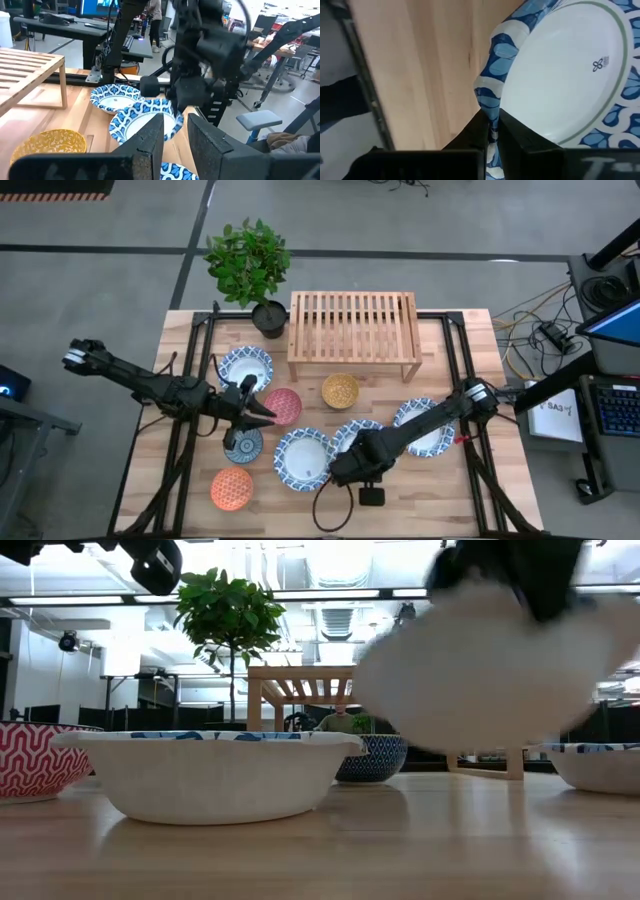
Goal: Place and stack bowls onto a shelf
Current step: Put the bottom center white blue patterned bowl on the shelf
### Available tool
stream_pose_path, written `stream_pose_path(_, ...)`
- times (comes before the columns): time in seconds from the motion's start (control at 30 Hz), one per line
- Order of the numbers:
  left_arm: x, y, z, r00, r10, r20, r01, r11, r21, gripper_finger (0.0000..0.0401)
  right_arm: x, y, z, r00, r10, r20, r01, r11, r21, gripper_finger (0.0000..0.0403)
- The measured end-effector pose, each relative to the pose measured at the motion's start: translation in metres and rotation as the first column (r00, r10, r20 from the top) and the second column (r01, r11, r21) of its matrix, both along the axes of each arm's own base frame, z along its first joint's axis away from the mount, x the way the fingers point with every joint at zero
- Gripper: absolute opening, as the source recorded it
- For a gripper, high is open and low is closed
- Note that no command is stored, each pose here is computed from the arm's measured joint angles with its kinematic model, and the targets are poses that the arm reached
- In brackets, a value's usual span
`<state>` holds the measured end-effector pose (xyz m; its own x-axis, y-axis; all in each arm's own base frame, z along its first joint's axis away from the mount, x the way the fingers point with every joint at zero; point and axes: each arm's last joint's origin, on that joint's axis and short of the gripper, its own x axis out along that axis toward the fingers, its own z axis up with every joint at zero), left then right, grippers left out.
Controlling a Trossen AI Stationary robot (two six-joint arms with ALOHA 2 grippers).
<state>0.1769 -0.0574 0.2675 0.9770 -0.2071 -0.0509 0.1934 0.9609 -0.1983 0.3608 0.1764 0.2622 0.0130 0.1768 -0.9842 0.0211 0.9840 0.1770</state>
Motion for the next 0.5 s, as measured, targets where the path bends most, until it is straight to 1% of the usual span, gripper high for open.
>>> stream_pose_path(0.13,0.0,0.0,0.004,0.999,-0.001,0.048,0.0,1.0,0.007,0.007,0.011,-0.013,0.037,0.991,0.022,0.134,-0.021,1.0,-0.009,0.0018)
stream_pose_path(0.27,0.0,0.0,0.006,0.998,-0.001,0.063,0.0,1.0,0.012,0.007,0.021,-0.029,0.074,0.955,0.052,0.293,-0.045,0.999,-0.031,0.0018)
stream_pose_path(0.37,0.0,0.0,0.006,0.998,-0.001,0.063,0.0,1.0,0.013,0.007,0.025,-0.044,0.097,0.918,0.071,0.391,-0.032,0.994,-0.104,0.0018)
stream_pose_path(0.43,0.0,0.0,0.006,0.998,-0.001,0.062,0.0,1.0,0.013,0.007,0.025,-0.057,0.11,0.9,0.088,0.427,-0.016,0.985,-0.17,0.0018)
stream_pose_path(0.5,0.0,0.0,0.006,0.998,-0.001,0.062,0.0,1.0,0.013,0.007,0.024,-0.073,0.12,0.892,0.095,0.443,0.024,0.966,-0.256,0.0018)
